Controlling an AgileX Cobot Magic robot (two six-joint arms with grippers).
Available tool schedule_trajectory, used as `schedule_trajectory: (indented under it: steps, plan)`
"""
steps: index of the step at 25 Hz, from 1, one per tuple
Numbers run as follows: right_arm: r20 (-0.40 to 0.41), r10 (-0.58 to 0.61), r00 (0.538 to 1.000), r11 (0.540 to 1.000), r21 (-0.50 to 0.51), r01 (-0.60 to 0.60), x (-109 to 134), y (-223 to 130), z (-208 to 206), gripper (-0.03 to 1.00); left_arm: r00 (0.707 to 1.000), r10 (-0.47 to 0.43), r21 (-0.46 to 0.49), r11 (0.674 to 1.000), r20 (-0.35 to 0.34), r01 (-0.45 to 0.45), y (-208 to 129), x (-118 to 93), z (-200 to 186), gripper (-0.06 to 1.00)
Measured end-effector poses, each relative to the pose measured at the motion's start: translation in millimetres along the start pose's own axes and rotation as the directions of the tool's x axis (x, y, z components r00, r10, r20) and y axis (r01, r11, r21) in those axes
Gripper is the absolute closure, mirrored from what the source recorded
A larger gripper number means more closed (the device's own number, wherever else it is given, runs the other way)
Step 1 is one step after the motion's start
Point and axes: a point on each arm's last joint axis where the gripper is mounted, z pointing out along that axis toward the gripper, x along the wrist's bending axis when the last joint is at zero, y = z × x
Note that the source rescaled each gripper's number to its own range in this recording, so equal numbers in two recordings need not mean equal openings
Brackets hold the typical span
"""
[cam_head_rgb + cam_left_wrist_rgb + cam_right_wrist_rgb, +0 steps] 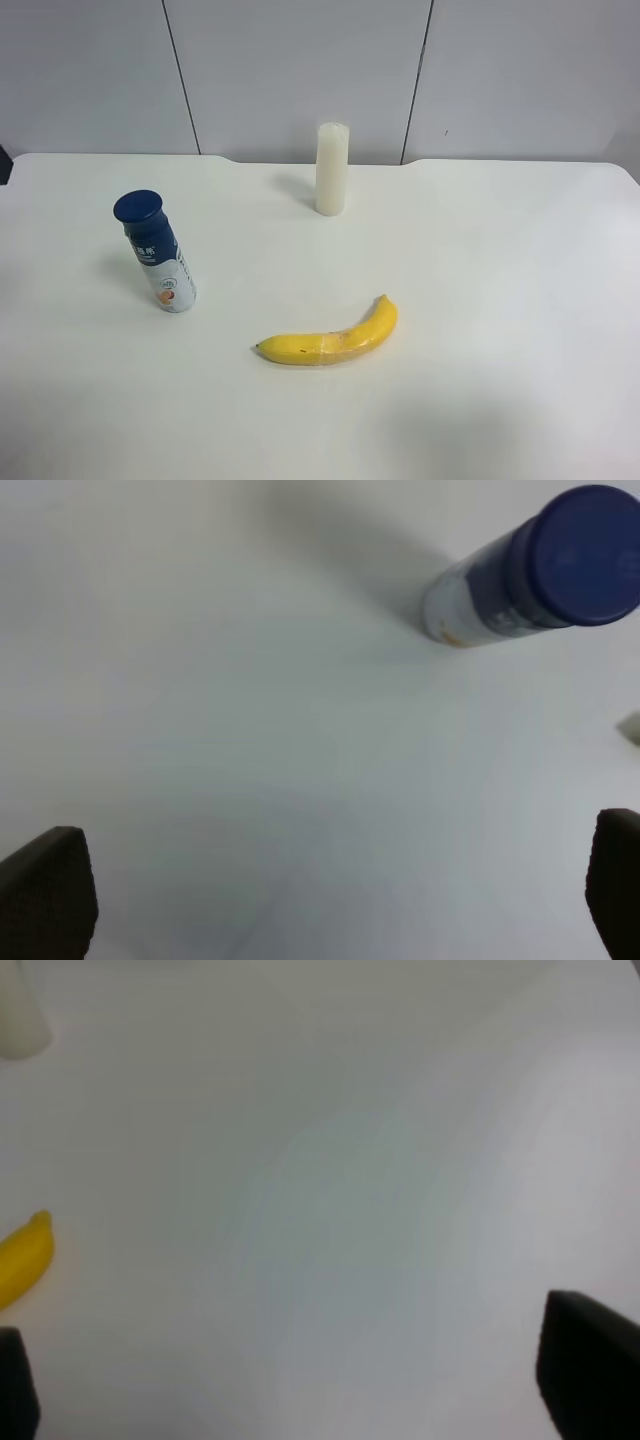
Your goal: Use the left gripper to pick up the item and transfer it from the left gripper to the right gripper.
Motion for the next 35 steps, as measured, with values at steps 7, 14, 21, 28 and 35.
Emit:
schedule_trajectory:
  steps: [7, 14, 21, 28, 35]
  plan:
    - [0.000, 0.000, 1.000, 1.000, 0.000, 0.000, 0, 0, 0, -0.03, 0.997, 0.072, 0.056, 0.996, 0.019, -0.073, 17, -38, 19, -0.06]
    - [0.000, 0.000, 1.000, 1.000, 0.000, 0.000, 0, 0, 0, -0.03, 0.992, 0.123, 0.104, 0.987, 0.023, -0.125, 39, -67, 43, -0.06]
    - [0.000, 0.000, 1.000, 1.000, 0.000, 0.000, 0, 0, 0, -0.03, 0.990, 0.142, 0.157, 0.978, -0.011, -0.139, 55, -80, 73, -0.06]
    - [0.000, 0.000, 1.000, 1.000, 0.000, 0.000, 0, 0, 0, -0.03, 0.984, 0.172, 0.247, 0.956, -0.041, -0.157, 56, -86, 108, -0.06]
    - [0.000, 0.000, 1.000, 1.000, 0.000, 0.000, 0, 0, 0, -0.03, 0.974, 0.219, 0.309, 0.931, -0.053, -0.192, 56, -89, 134, -0.06]
